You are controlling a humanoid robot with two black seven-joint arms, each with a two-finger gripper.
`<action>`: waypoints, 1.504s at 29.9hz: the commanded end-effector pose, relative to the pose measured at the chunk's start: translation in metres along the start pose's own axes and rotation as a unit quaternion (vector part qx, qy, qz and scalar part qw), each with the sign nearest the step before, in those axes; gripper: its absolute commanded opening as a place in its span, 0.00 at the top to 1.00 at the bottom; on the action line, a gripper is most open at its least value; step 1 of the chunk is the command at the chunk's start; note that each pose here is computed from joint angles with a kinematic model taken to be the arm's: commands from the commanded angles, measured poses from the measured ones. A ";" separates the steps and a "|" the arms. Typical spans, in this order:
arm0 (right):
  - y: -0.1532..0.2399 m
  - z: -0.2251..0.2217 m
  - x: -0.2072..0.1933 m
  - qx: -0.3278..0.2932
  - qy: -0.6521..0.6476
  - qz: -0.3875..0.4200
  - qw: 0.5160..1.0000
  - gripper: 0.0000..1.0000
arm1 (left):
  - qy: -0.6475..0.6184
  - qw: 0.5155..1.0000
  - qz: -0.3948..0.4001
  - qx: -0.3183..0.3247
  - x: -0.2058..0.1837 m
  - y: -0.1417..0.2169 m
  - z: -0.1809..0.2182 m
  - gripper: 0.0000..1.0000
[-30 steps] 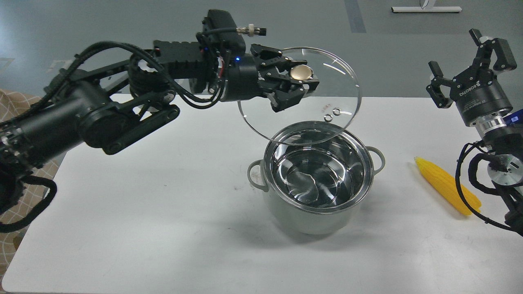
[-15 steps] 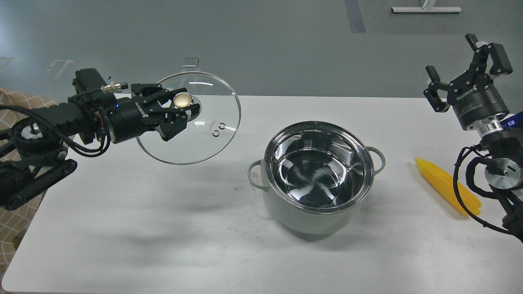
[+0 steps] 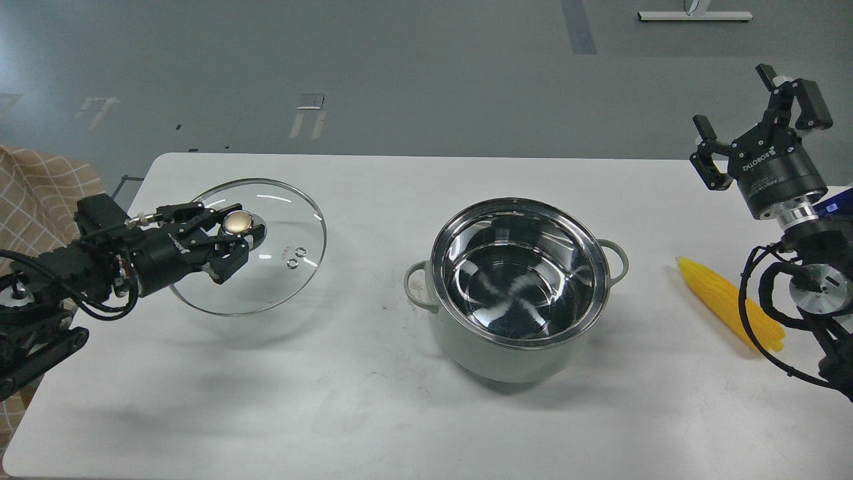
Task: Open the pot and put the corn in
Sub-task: 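Lower the lid onto the table beside the pot and release it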
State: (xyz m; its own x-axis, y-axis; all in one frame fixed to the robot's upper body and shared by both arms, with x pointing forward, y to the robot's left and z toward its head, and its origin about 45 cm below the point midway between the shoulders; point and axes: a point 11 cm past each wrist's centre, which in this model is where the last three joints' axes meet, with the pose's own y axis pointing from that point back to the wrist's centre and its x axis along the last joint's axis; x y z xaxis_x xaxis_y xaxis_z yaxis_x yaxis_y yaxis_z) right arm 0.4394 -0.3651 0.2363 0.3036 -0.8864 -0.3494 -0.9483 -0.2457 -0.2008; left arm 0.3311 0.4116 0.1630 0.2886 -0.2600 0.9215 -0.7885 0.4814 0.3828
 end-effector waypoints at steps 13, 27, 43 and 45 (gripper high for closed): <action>0.001 0.007 -0.002 -0.004 -0.005 0.000 1.000 0.00 | 0.053 0.999 -0.009 0.008 -0.042 0.001 0.019 0.75; 0.005 0.011 -0.001 -0.008 -0.007 0.002 1.000 0.00 | 0.059 0.997 -0.029 0.027 -0.060 0.008 0.013 0.42; 0.001 -0.005 0.004 0.001 0.006 0.002 1.000 0.00 | 0.159 0.982 0.091 0.056 0.046 0.000 -0.024 0.14; 0.000 -0.011 0.005 0.005 0.011 0.001 1.000 0.00 | 0.188 0.976 0.096 0.046 0.069 0.000 -0.026 0.14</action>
State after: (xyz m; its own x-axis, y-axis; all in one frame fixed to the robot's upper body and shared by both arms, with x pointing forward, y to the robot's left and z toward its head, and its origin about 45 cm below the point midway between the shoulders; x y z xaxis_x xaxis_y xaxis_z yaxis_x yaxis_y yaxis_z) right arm 0.4380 -0.3697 0.2363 0.2973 -0.8912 -0.3427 -0.9502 -0.2411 -0.1974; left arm 0.3517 0.4194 0.1907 0.2904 0.0670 0.9546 -0.8861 0.3955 0.2418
